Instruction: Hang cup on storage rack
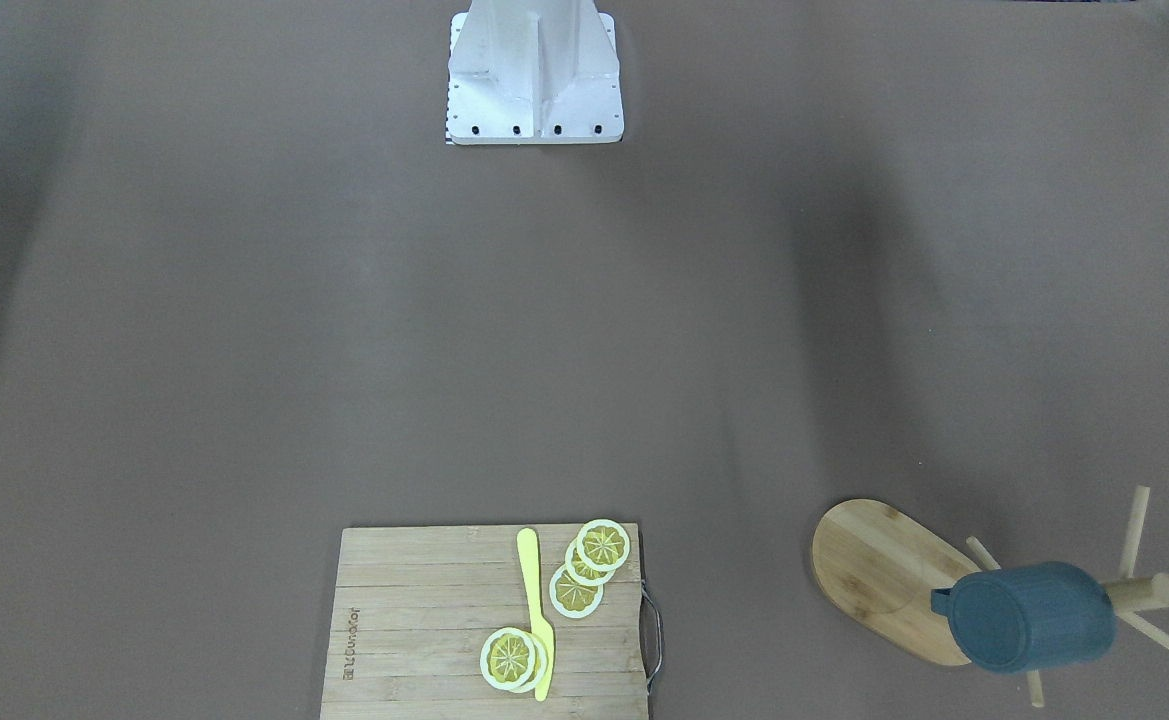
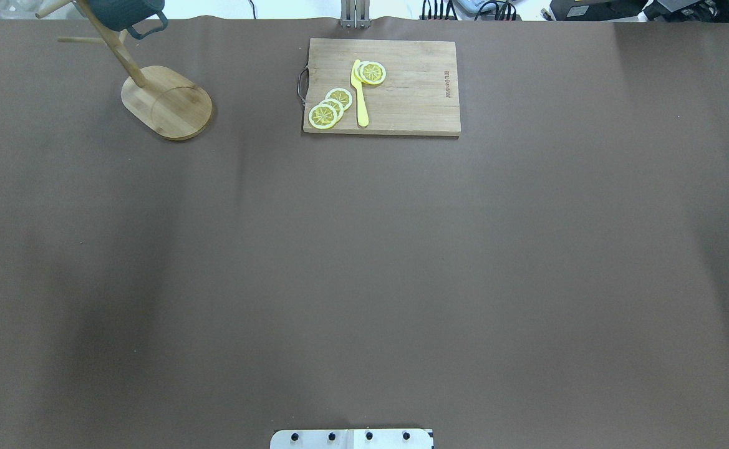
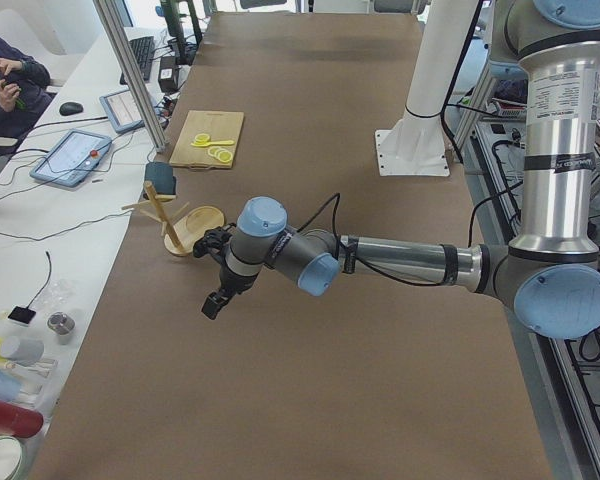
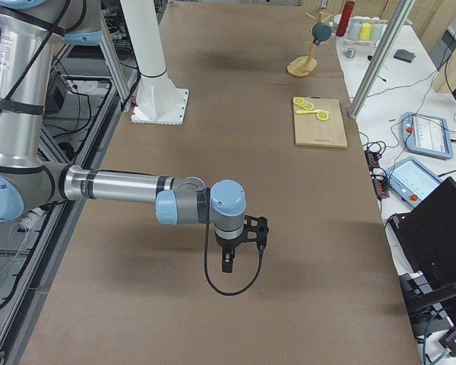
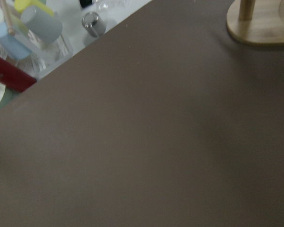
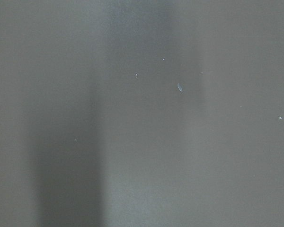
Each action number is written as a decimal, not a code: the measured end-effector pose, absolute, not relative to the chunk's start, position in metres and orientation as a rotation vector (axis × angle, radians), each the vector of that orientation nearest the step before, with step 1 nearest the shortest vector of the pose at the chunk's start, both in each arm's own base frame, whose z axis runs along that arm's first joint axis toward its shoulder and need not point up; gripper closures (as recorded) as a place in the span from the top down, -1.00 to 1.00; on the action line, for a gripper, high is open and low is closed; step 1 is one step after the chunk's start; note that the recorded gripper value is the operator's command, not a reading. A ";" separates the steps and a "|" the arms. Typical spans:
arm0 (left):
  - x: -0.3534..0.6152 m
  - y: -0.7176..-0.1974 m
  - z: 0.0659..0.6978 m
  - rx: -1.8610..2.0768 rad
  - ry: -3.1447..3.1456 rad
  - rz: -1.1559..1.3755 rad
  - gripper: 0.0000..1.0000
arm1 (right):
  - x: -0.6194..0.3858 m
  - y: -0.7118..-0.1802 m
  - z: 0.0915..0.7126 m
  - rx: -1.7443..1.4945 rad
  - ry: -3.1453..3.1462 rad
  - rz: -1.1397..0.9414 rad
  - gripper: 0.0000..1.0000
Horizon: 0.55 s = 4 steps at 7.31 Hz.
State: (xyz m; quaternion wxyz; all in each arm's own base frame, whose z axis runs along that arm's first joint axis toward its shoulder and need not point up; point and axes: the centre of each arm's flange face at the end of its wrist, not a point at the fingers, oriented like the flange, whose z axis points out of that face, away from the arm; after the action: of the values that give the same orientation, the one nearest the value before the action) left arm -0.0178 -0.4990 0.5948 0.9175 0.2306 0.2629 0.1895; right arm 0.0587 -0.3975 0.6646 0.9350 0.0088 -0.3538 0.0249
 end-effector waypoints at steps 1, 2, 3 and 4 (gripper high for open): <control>-0.023 -0.480 0.616 0.395 0.555 0.383 0.98 | 0.059 -0.395 0.666 0.014 -0.723 0.052 1.00; -0.030 -0.460 0.637 0.341 0.574 0.353 0.98 | 0.059 -0.393 0.668 0.011 -0.722 0.052 1.00; -0.037 -0.444 0.651 0.289 0.604 0.291 0.98 | 0.059 -0.392 0.667 0.012 -0.722 0.053 1.00; -0.040 -0.434 0.656 0.235 0.663 0.210 0.98 | 0.060 -0.390 0.666 0.014 -0.722 0.054 1.00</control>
State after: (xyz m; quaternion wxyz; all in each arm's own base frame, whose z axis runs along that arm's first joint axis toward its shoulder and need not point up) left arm -0.0401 -0.4343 0.6564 0.9334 0.1150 0.3241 0.1028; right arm 0.0602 -0.3903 0.6662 0.9351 0.0071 -0.3534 0.0262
